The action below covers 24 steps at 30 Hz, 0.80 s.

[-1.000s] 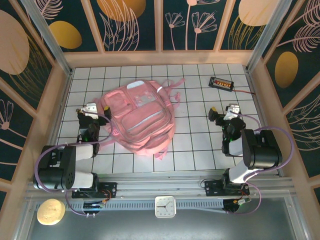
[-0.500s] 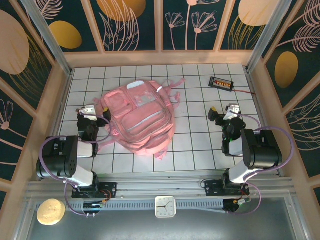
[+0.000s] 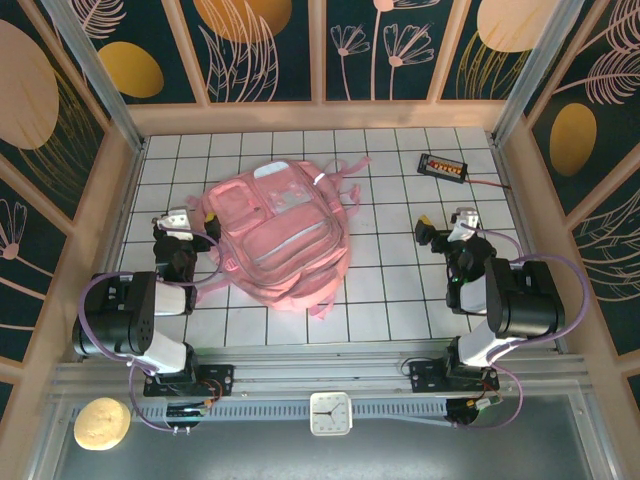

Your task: Pack the student bag

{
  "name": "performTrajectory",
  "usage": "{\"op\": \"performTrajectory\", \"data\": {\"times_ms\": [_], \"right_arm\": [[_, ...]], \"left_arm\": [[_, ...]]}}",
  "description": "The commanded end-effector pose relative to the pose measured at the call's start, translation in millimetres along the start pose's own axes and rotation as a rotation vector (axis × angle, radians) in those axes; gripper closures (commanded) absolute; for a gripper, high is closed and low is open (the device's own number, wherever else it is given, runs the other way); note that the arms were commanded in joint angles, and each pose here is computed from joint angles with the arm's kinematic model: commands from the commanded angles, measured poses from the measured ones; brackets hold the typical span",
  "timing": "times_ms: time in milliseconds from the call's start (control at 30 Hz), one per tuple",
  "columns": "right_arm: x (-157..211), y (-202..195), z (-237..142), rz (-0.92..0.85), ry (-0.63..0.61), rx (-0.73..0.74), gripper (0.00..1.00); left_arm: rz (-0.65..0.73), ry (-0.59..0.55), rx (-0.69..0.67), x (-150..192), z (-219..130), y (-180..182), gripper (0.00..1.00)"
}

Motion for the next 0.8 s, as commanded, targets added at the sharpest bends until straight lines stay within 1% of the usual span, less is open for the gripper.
{"op": "performTrajectory", "data": {"times_ms": [0,167,767], "right_arm": [[-6.3,-2.7,0.6,-0.005,-0.038,0.019,0.01],[-6.3,-3.3,1.7,-0.007,-0.034,0.045,0.01],[-5.5,-2.0,3.9,-0.011,-0.025,0.051,0.01]], "left_arm": [[-0.017,-0.043,0.005,-6.6,-0.7,-0.3,0.01],[-0.017,-0.045,0.006,-7.2,-0.6,-0.5,0.01],[-0.017,-0.043,0.006,-6.8,-0.7,-0.4,0.01]]}}
Point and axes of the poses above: each hand's point on the last joint's axis, 136 mm out from that joint toward the fingers, its own z axis out along the fingers, its own y axis along the line the jaws close on, x = y × z, the point moved 7 cm from there along -z, back along the fingers, and after that the axes turned 6 degrees about -z, right-handed, at the moved point
